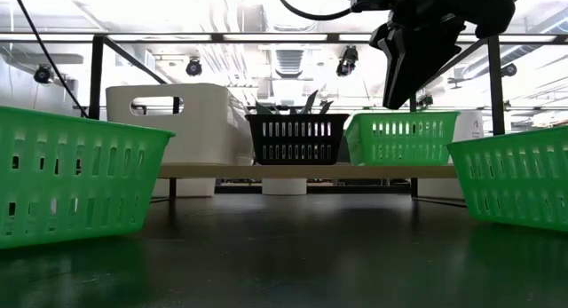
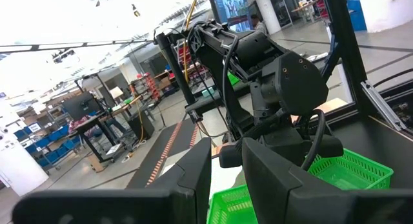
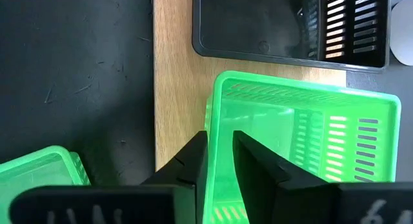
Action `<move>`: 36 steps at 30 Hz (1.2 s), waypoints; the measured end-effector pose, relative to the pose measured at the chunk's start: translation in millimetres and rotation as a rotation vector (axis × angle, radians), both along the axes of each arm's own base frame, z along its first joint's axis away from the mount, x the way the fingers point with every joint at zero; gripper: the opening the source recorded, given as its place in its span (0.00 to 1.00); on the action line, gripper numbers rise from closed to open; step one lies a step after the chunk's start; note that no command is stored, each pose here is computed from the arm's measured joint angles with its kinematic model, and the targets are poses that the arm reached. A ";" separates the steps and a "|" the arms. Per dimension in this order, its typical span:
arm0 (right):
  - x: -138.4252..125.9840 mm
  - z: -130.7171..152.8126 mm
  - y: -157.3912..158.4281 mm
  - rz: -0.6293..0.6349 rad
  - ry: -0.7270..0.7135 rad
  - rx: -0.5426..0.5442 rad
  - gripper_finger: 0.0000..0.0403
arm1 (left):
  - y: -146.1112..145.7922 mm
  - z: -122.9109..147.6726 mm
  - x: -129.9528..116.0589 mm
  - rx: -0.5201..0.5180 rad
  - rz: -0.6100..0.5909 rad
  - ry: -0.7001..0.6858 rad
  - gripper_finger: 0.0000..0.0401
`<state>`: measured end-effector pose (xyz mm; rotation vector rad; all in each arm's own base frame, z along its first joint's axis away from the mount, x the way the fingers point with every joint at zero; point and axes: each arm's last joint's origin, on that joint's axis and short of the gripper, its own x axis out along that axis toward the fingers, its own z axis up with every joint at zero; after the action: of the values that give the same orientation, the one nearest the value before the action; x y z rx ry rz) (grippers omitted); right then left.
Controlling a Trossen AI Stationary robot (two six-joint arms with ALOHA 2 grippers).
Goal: Stack baskets on shelf by color
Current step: Put the middle green bin on the shelf
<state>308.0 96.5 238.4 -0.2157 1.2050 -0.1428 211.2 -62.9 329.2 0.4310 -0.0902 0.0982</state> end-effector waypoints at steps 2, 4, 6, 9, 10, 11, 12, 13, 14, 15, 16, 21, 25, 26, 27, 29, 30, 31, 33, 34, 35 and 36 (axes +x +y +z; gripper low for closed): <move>-0.1 0.0 0.0 0.000 0.001 0.000 0.19 | 0.0 0.0 0.0 0.000 0.000 0.000 0.18; -0.3 -0.1 -0.1 0.000 0.004 -0.001 0.21 | 0.0 0.0 0.0 0.000 0.000 0.000 0.18; -0.6 -0.2 -0.2 0.003 0.008 -0.004 0.22 | 0.0 0.0 0.0 0.000 0.000 0.000 0.18; -0.6 -0.2 -0.2 0.010 0.009 -0.006 0.22 | -0.1 0.0 0.0 0.000 0.000 0.000 0.18; -0.8 0.0 -0.1 0.011 0.009 -0.006 0.22 | -0.1 0.0 0.0 0.000 0.000 0.000 0.18; -1.0 0.3 -0.1 0.011 0.010 -0.004 0.21 | -0.1 0.0 0.0 0.000 0.000 0.000 0.18; -1.4 2.0 0.2 0.015 0.015 0.006 0.21 | -0.1 0.0 0.0 0.000 0.000 0.000 0.18; -1.1 5.0 0.7 0.019 0.016 0.022 0.20 | -0.1 0.0 0.0 0.000 0.000 0.000 0.18; -0.3 8.7 1.5 0.023 0.012 0.040 0.19 | -0.1 0.0 0.0 0.000 -0.001 0.000 0.18; 0.4 12.3 2.2 0.026 0.006 0.054 0.17 | -0.1 0.0 0.0 0.000 0.000 0.000 0.18; 0.8 15.4 3.1 0.031 0.001 0.064 0.16 | -0.1 0.0 0.0 -0.001 0.000 0.000 0.18; 2.1 22.5 7.7 0.087 -0.012 0.059 0.10 | -0.2 -0.2 -0.1 -0.054 -0.007 -0.005 0.18; 2.2 23.2 7.4 0.112 -0.008 0.046 0.04 | -1.5 -2.6 1.9 -0.137 -0.034 -0.002 0.18; 2.4 23.2 6.4 0.122 -0.005 0.034 0.03 | -2.3 -4.2 3.1 -0.155 -0.048 0.004 0.18; 2.4 23.2 5.2 0.127 -0.003 0.018 0.03 | -3.2 -5.4 4.6 -0.172 -0.066 0.009 0.18; 2.7 23.1 2.4 0.137 0.005 -0.006 0.02 | -5.1 -7.4 7.5 -0.200 -0.095 0.011 0.18; 3.2 23.1 0.7 0.142 0.008 -0.011 0.02 | -6.3 -8.1 9.0 -0.215 -0.109 0.010 0.18; 3.8 23.2 -1.2 0.140 0.007 -0.014 0.02 | -7.8 -8.4 10.4 -0.222 -0.121 0.004 0.18; 5.1 23.1 -5.5 0.134 0.010 -0.019 0.02 | -10.1 -9.7 13.3 -0.229 -0.129 -0.004 0.18; 6.1 22.5 -7.6 0.129 0.011 -0.026 0.02 | -11.3 -10.4 14.5 -0.229 -0.133 -0.005 0.18; 6.9 21.6 -9.5 0.123 0.013 -0.031 0.02 | -12.4 -11.0 15.2 -0.229 -0.136 -0.005 0.18; 7.7 20.5 -11.3 0.118 0.016 -0.034 0.02 | -13.0 -11.6 16.0 -0.229 -0.137 -0.003 0.18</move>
<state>315.6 85.1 258.9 -0.3180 1.2032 -0.0587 227.2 -75.8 317.6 0.1949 -0.1102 -0.0255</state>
